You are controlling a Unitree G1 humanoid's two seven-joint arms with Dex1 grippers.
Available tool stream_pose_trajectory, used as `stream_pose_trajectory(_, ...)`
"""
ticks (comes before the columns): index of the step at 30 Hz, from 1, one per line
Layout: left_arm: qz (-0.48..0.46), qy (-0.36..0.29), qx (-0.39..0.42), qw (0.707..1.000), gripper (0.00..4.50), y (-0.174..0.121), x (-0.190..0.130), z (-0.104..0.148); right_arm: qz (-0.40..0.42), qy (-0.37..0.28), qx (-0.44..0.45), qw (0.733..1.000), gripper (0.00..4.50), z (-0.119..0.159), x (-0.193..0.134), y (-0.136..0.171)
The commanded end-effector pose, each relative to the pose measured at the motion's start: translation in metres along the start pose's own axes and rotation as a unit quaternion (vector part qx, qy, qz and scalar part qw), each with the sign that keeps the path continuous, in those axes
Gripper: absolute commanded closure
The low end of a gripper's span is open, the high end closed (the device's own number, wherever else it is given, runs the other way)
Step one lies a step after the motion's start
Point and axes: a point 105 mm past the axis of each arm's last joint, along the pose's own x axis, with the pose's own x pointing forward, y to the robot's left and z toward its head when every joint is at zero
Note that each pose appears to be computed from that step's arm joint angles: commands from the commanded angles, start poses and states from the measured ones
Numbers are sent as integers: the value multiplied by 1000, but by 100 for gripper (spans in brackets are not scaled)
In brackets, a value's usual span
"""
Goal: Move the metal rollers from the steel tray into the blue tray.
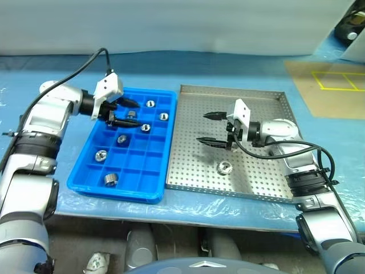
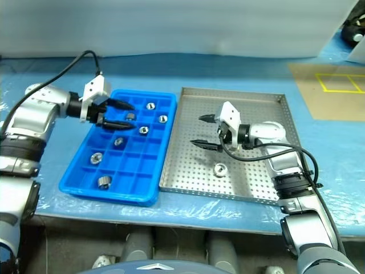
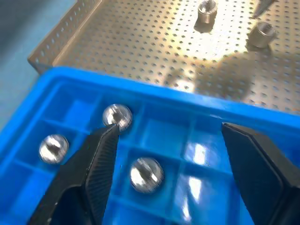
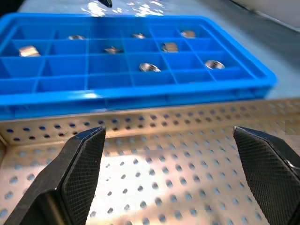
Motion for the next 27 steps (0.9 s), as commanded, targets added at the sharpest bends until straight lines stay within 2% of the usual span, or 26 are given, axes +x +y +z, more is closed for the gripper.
stream_pose_trajectory(1,0,14,54,998,83,13,25,11,-59,-9,-15,998,0,13,-28,-9)
stream_pose_trajectory(4,-17,22,84,996,83,13,60,19,-92,0,-7,996,0,10,-44,-4)
stream_pose_trajectory(7,-90,-7,108,990,83,-8,96,39,-117,7,6,993,0,9,-58,9)
stream_pose_trajectory(13,-169,-20,176,970,83,-44,144,54,-168,15,15,986,0,10,-74,21)
stream_pose_trajectory(16,-201,-26,185,962,83,-61,162,58,-175,25,33,984,0,6,-79,34)
stream_pose_trajectory(18,-208,-40,187,959,83,-64,163,62,-164,27,48,985,0,5,-79,45)
stream_pose_trajectory(21,-238,-83,134,958,83,-63,147,67,-140,32,68,987,0,1,-71,61)
stream_pose_trajectory(27,-209,-122,8,970,83,-40,95,49,-140,29,67,987,0,2,-68,54)
